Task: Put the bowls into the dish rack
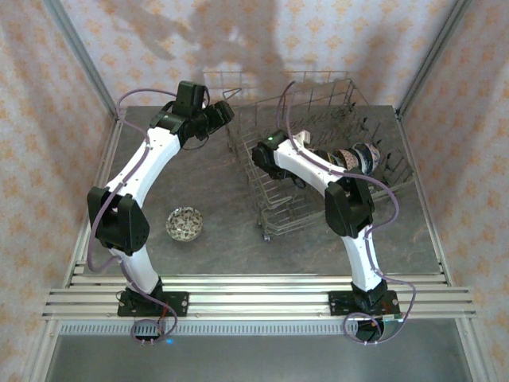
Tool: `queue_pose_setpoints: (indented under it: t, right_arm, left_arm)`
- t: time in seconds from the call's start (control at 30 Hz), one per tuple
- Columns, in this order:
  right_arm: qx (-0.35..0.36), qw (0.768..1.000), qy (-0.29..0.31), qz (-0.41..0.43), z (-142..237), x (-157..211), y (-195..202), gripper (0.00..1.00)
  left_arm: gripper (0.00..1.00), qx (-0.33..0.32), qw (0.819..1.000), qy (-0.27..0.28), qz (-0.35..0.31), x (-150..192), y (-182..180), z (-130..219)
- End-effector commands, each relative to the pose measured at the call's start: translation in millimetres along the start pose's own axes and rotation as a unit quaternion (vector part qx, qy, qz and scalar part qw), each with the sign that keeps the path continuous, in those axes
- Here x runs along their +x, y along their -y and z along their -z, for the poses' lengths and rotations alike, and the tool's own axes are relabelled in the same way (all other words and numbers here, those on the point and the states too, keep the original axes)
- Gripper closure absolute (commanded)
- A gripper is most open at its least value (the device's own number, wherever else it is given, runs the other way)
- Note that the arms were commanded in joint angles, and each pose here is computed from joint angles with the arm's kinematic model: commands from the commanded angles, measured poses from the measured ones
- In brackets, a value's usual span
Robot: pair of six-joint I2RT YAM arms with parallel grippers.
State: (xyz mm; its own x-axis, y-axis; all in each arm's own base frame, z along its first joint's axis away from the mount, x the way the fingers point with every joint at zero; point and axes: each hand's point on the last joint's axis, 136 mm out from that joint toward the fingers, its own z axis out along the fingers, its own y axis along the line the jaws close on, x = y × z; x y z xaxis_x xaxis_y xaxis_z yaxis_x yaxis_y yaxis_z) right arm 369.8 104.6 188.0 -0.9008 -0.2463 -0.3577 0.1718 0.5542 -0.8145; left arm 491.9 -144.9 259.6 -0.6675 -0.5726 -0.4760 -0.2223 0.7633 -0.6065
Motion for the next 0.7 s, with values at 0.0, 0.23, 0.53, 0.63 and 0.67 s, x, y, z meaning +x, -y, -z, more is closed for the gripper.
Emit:
queue_pose_setpoints:
  t: [0.0, 0.23, 0.53, 0.63, 0.67]
  right_arm:
    - [0.009, 0.998, -0.032, 0.049, 7, 15, 17, 0.6]
    - [-0.011, 0.998, -0.043, 0.05, 12, 17, 11, 0.49]
    - [-0.029, 0.995, -0.055, 0.078, 16, 20, -9, 0.37]
    - [-0.049, 0.994, -0.059, 0.076, 17, 21, -16, 0.36]
    - [-0.058, 0.994, -0.061, 0.072, 17, 22, -18, 0.36]
  left_arm:
    - [0.24, 0.014, 1.0, 0.008, 0.011, -6, 2, 9]
    - [0.24, 0.019, 1.0, 0.005, 0.015, -6, 3, 6]
    - [0.24, 0.019, 0.999, 0.0, 0.025, -4, -7, 5]
    - [0.24, 0.019, 0.999, -0.004, 0.029, -3, -10, 3]
    - [0.24, 0.019, 0.999, -0.006, 0.03, -3, -10, 2]
